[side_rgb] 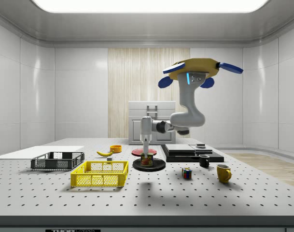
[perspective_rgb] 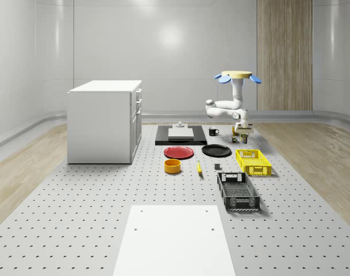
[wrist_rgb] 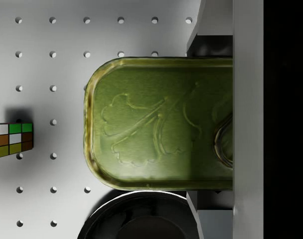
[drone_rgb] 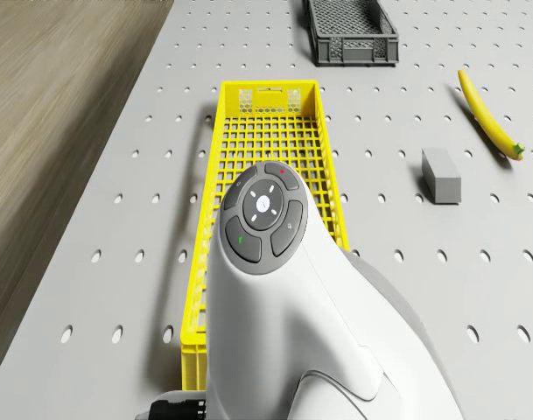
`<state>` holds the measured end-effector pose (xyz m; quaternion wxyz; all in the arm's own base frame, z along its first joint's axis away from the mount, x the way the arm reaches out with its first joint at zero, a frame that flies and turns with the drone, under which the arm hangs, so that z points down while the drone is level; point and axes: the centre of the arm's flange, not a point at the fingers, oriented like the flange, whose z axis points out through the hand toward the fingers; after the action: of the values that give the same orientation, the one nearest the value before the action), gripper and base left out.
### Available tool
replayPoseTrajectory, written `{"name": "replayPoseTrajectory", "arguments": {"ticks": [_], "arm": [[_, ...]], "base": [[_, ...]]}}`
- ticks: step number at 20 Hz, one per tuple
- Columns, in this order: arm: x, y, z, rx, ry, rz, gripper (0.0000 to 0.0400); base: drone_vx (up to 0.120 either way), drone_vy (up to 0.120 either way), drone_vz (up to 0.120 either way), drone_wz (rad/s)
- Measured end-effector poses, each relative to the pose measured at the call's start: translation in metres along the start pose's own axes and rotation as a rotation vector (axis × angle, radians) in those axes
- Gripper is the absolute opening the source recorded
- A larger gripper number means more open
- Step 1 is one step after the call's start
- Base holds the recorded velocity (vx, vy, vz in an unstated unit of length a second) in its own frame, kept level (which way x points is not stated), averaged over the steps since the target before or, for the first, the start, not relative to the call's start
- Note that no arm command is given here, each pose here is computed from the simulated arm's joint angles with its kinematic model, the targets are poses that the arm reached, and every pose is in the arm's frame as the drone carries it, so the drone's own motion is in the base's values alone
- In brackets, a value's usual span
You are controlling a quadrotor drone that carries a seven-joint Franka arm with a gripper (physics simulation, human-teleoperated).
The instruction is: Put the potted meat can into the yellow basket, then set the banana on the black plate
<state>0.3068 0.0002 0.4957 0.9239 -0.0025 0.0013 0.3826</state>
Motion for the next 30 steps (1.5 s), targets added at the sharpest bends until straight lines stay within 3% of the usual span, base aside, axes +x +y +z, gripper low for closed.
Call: {"name": "replayPoseTrajectory", "arguments": {"ticks": [30], "arm": [[0.0, 0.0, -0.0008, 0.0, 0.0, 0.0, 0.0292]], "base": [[0.12, 0.0, 0.0, 0.0]]}}
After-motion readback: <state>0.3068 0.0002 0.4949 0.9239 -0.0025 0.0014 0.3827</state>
